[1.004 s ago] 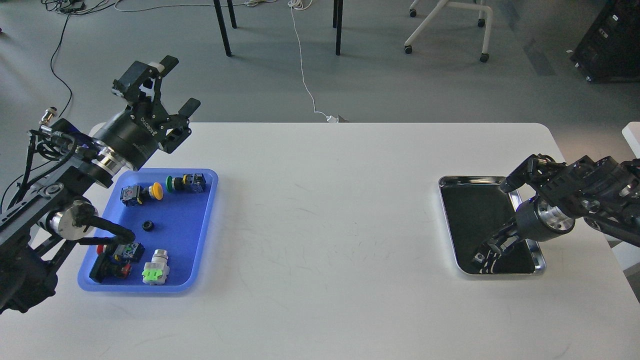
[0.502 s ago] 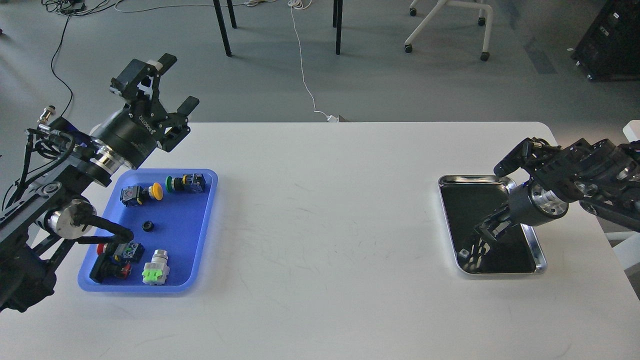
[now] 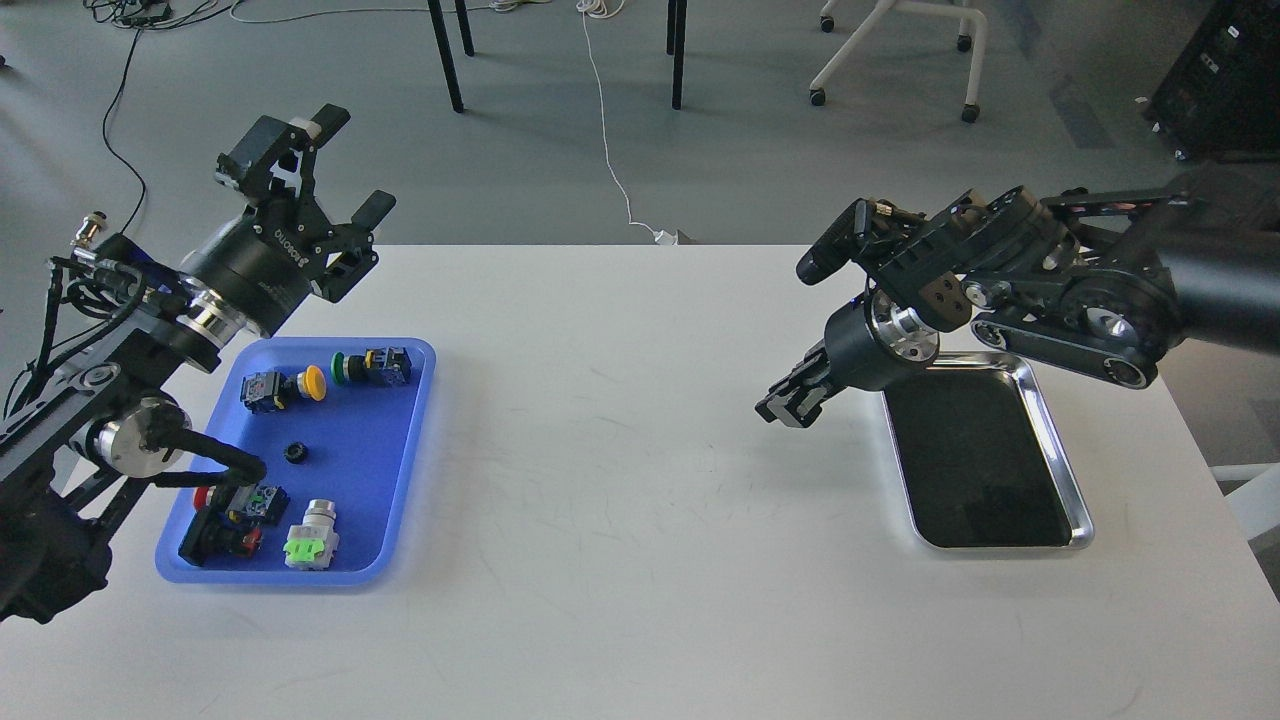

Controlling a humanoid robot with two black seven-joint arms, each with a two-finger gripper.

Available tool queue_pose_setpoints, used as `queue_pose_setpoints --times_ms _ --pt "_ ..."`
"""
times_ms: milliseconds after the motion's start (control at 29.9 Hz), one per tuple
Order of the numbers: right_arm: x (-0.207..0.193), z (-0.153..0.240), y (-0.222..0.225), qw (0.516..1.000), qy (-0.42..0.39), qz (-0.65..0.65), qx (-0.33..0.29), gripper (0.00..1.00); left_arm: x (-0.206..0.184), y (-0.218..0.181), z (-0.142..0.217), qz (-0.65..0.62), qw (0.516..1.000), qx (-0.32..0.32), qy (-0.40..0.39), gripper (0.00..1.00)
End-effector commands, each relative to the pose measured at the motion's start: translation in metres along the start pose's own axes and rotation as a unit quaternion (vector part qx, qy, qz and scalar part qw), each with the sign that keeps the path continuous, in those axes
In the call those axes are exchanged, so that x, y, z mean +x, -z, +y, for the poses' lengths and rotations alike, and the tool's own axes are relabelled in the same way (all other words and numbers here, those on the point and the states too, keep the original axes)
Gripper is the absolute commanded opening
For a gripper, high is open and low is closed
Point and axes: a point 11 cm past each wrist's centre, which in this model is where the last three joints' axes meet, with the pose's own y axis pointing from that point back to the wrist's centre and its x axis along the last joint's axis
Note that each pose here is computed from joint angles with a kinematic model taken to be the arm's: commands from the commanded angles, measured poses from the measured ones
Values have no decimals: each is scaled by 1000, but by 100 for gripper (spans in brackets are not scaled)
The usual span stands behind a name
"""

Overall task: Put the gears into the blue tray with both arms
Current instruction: 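Carry the second black gear with the right gripper toward the table center, then release the second gear on the table and retract the right arm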

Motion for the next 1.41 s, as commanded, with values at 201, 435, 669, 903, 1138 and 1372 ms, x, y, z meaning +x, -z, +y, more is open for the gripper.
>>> queue_pose_setpoints --times_ms 201,435,669,903,1138,1372 --pt "22 -60 50 999 25 16 40 21 0 -1 0 0 1000 -3 -2 98" --pt "9 -75 56 998 7 -10 64 21 0 0 0 1 1000 -2 -2 98" --pt "8 -79 49 998 -18 -16 60 24 0 0 0 1 1000 -2 -2 98" --pt "-2 -83 43 999 -12 -16 50 30 1 1 1 1 1000 -1 -3 98" --pt "-2 -83 43 998 -15 -22 53 53 0 2 2 2 1000 0 -3 98" --pt "17 -76 51 994 -49 -59 75 81 2 0 3 -4 1000 -1 -3 98"
